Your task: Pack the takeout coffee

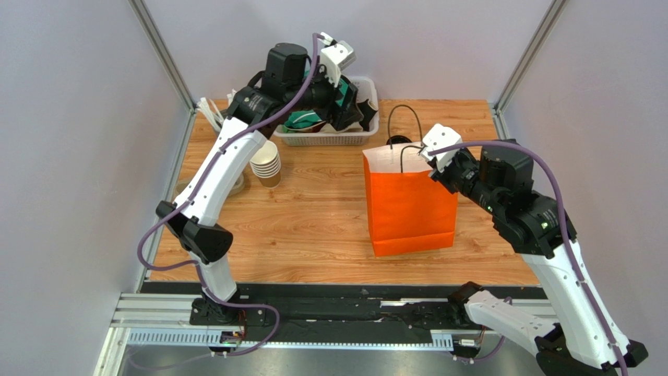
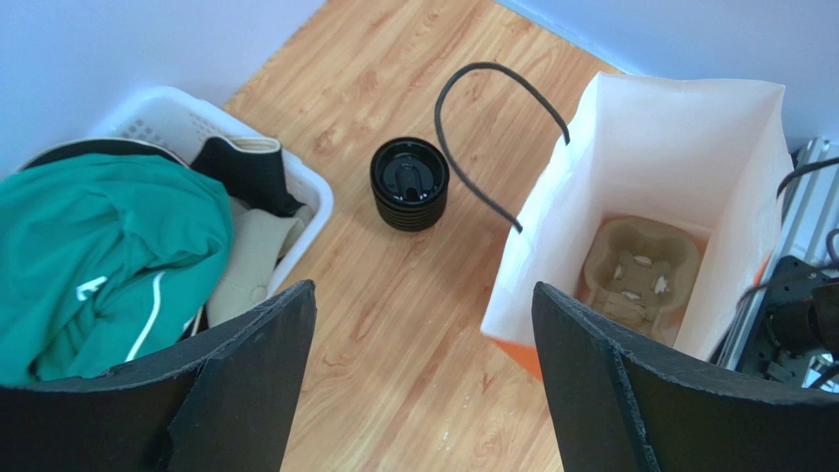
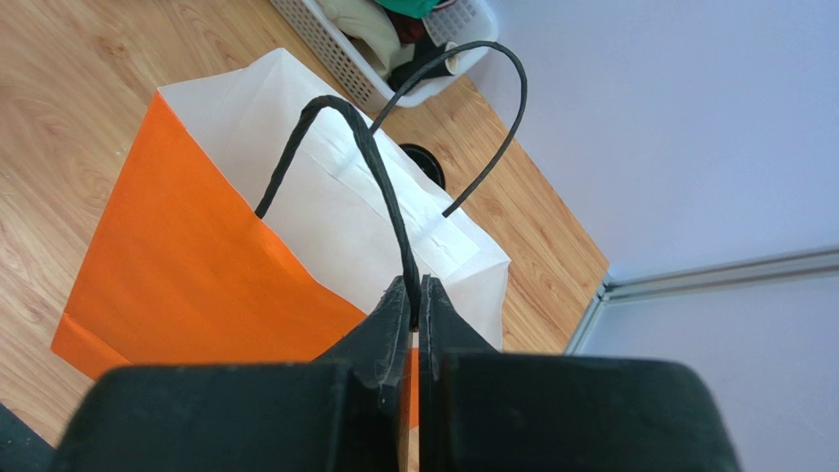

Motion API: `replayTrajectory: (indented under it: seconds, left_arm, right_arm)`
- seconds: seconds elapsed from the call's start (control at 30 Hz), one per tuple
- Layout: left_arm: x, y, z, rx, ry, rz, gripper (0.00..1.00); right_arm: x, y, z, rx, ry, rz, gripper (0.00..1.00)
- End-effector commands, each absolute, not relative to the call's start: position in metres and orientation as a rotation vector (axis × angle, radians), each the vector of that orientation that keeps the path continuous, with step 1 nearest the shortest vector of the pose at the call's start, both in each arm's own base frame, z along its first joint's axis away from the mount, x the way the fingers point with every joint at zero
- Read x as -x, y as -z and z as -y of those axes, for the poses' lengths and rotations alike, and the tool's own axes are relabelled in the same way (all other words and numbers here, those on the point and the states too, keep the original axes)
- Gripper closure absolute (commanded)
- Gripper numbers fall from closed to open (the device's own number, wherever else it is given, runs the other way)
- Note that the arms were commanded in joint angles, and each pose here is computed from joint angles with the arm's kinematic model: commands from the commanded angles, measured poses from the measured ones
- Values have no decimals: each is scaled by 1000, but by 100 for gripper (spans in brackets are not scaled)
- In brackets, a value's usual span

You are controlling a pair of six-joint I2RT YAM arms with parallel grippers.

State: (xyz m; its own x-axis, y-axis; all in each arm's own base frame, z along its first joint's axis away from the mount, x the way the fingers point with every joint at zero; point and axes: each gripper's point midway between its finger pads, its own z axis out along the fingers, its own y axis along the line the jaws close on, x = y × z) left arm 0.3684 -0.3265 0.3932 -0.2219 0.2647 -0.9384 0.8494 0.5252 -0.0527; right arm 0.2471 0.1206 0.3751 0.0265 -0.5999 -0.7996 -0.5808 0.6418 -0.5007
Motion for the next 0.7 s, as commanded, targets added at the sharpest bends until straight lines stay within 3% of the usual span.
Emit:
replayTrajectory:
  seconds: [0.0, 0.43, 0.67]
  left_arm:
    - [-347, -451, 296, -877, 628, -1643, 10]
    - [-362, -436, 213, -666, 459, -1765, 10]
    - [-360, -434, 185, -633, 386, -1779, 9]
  right_arm:
    - [-248, -389, -93, 929, 153, -1620, 100]
    - [-249, -432, -20, 689, 505, -1624, 100]
    - [-273, -426, 9, 541, 641, -1673, 100]
